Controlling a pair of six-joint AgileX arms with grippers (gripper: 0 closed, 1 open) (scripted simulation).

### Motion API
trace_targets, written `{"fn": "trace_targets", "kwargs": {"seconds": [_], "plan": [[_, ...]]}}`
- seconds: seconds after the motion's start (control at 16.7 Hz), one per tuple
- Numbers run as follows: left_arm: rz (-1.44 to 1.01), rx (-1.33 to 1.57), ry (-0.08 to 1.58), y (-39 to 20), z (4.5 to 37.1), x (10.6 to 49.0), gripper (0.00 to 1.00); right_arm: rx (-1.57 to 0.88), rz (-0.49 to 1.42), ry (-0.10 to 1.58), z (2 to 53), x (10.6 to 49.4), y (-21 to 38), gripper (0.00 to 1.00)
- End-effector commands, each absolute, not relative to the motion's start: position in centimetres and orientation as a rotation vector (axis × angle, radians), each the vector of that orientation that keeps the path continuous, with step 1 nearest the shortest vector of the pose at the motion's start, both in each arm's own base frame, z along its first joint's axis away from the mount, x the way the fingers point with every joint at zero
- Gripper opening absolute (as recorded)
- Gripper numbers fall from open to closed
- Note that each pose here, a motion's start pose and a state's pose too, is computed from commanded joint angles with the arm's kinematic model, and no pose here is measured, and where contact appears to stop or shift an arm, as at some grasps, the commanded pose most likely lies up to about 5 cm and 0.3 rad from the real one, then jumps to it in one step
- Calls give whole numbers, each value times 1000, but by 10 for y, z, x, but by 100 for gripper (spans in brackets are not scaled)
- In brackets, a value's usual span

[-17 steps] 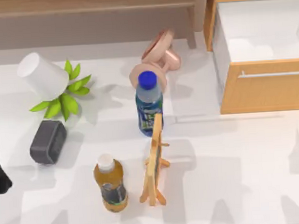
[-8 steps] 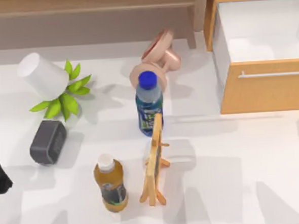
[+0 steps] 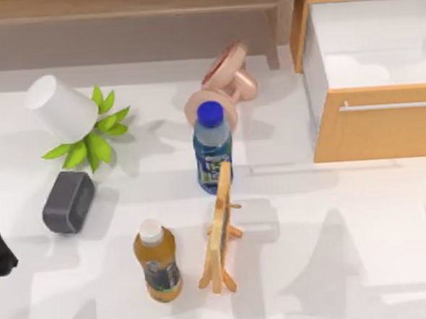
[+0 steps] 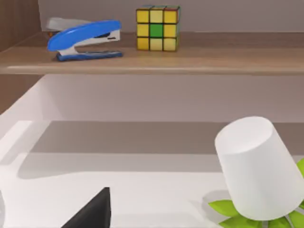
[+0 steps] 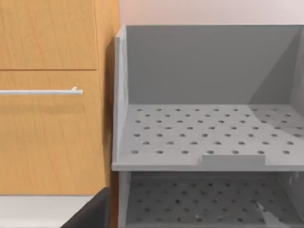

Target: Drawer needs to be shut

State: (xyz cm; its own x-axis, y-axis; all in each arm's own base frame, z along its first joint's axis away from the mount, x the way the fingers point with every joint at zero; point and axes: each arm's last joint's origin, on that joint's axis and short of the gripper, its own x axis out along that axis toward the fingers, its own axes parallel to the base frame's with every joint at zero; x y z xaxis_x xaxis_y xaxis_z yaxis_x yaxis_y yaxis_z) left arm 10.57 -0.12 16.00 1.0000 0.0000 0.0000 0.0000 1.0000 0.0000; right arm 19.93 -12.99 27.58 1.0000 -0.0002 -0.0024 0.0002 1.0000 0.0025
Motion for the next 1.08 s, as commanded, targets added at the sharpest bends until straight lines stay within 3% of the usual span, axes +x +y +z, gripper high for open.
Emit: {"fn": "trace_targets", "kwargs": {"seconds": [0.6,1.08], "plan": [[0,0,0,-1,160,106,100,-27,13,4,270,210,-140,100],[0,0,0,-1,160,106,100,-464,156,62,168,245,-56,100]]}}
